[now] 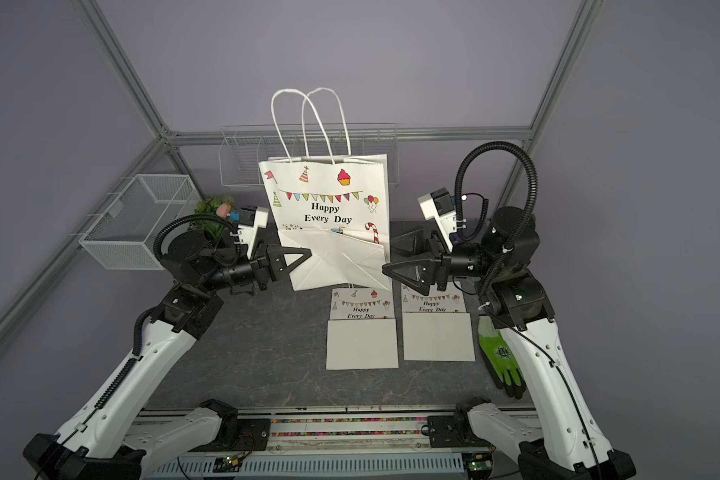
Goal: Put away the paper bag
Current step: Press the paper bag.
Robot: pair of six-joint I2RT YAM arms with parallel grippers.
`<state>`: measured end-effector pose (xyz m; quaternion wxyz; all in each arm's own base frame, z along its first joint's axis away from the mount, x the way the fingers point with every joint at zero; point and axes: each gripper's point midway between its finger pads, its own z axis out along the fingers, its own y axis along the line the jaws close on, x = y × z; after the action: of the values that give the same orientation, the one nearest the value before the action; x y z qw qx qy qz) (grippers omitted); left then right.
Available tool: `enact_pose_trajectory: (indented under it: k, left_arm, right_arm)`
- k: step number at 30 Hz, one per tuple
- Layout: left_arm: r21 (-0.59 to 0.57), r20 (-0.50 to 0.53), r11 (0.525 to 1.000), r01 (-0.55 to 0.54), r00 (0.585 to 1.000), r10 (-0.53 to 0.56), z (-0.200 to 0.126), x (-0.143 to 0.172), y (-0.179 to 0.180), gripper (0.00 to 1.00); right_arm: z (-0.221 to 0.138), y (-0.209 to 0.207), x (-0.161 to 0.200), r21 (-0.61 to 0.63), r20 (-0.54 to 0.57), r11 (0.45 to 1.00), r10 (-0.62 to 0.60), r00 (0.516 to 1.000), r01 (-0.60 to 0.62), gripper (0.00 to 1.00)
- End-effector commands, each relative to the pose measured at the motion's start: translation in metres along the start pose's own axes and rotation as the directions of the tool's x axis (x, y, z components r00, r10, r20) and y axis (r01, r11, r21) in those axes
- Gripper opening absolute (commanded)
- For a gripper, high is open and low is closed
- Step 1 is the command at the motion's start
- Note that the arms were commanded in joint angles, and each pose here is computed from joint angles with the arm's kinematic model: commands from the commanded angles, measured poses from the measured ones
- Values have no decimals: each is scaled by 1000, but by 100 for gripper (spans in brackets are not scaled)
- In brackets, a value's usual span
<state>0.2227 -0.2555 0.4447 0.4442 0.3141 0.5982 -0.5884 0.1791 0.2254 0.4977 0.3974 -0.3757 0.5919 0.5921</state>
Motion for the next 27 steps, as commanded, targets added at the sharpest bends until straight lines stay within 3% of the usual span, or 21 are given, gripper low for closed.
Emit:
enact_pose_trajectory:
  k: [1, 5, 8, 19, 24, 27]
  left_arm:
    - [78, 27, 997, 25, 999, -27, 2, -10, -10, 0]
    - [96, -5, 994, 43, 999, -43, 4, -10, -11, 0]
    - [101, -29, 993, 56, 998, -54, 5, -5, -10, 0]
    - [107, -95, 990, 91, 992, -81, 9, 19, -6, 0]
    - [87, -103, 991, 99, 991, -90, 8, 23, -3, 0]
    - [71, -105, 992, 107, 990, -99, 7, 25, -2, 0]
  right_arm:
    - [9, -22, 9, 44, -37, 999, 27, 999, -25, 89]
    - [17, -29, 10, 59, -49, 998, 16, 999, -13, 90]
    - [20, -31, 10, 82, -52, 997, -4, 999, 8, 98]
    - [33, -46, 17, 92, -92, 996, 30, 995, -22, 52]
    - [31, -62, 26, 172, -108, 984, 71, 992, -52, 21]
    - [30, -64, 30, 187, -112, 980, 83, 990, -61, 7]
